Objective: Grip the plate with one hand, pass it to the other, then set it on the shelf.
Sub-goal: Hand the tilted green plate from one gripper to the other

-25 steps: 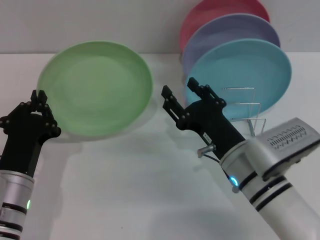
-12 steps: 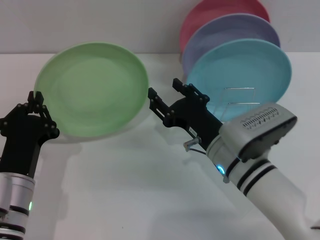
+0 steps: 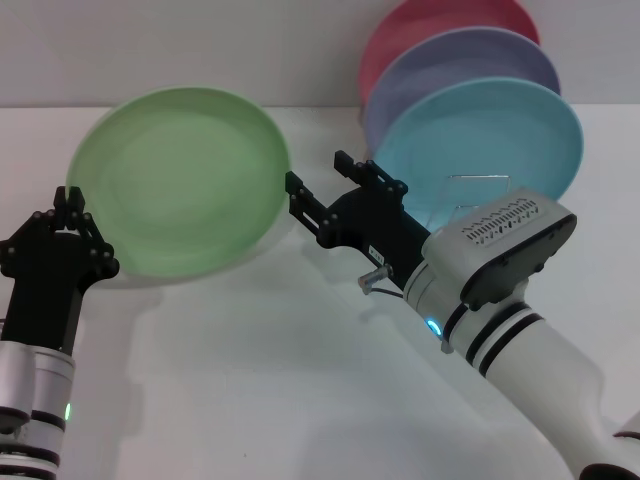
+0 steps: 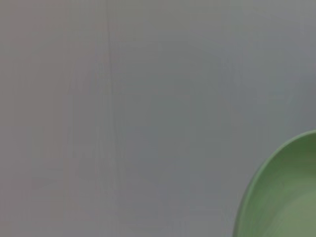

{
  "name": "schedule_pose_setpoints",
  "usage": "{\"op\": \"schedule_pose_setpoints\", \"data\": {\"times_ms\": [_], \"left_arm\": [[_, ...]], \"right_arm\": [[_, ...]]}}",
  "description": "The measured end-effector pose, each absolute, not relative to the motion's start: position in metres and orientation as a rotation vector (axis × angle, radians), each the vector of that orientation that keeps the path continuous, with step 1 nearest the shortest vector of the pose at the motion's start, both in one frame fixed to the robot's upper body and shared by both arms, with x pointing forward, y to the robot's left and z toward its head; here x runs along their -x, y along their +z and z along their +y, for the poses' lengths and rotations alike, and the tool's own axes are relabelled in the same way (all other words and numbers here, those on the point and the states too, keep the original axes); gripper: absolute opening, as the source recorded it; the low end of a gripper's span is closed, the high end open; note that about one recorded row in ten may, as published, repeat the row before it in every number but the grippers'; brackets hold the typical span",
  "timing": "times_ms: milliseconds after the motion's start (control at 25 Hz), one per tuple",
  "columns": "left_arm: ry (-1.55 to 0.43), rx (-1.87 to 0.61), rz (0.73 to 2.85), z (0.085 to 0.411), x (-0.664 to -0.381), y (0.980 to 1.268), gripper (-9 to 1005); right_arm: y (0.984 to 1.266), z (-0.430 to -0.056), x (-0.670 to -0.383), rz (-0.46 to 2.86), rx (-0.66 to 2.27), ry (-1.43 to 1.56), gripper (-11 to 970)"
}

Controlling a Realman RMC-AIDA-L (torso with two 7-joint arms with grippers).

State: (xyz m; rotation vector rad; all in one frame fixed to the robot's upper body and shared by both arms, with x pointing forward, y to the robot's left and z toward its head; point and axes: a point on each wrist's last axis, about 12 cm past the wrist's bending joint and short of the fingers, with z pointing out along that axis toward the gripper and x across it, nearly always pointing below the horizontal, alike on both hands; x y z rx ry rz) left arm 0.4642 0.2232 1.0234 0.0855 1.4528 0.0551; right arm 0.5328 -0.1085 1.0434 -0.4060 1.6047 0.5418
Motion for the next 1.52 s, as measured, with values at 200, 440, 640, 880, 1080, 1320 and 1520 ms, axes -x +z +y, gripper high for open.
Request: {"op": "schedule_pose_setpoints", "data": {"times_ms": [200,440,640,880,1080,1320,1520], "left_arm": [[0.045,-0.086,1.449,0.2197,-0.4622,1.0243,35],[0.043,-0.078,1.454,0.2191,-0.4606,1.0237,34],[0.048,-0.074,1.458,0.2200,-0.4610,1.0232,34],[0.048,-0.072,1.459,0.2201,-0.4610,1.0232,35],[0.047,-0.076,1.461,0.2195,-0.4607,1.0228,34],[0.035,-0.090,1.463,0.2166,-0.4606,1.0226,34],[0.027,-0.100,1.458,0.2148,-0.4600,1.0229,35]], "right_arm": [[1.0444,-0.1094,-0.5361,1.601,0.409,0.532,666],[1.0443,-0.1098,-0.5378,1.604,0.418,0.527,665],[1.0437,-0.1112,-0.5383,1.605,0.419,0.522,665],[1.0434,-0.1114,-0.5382,1.607,0.417,0.524,665],[1.0432,-0.1112,-0.5377,1.608,0.414,0.526,665],[1.0443,-0.1105,-0.5385,1.606,0.408,0.528,665],[1.0458,-0.1111,-0.5407,1.604,0.395,0.526,665]]}}
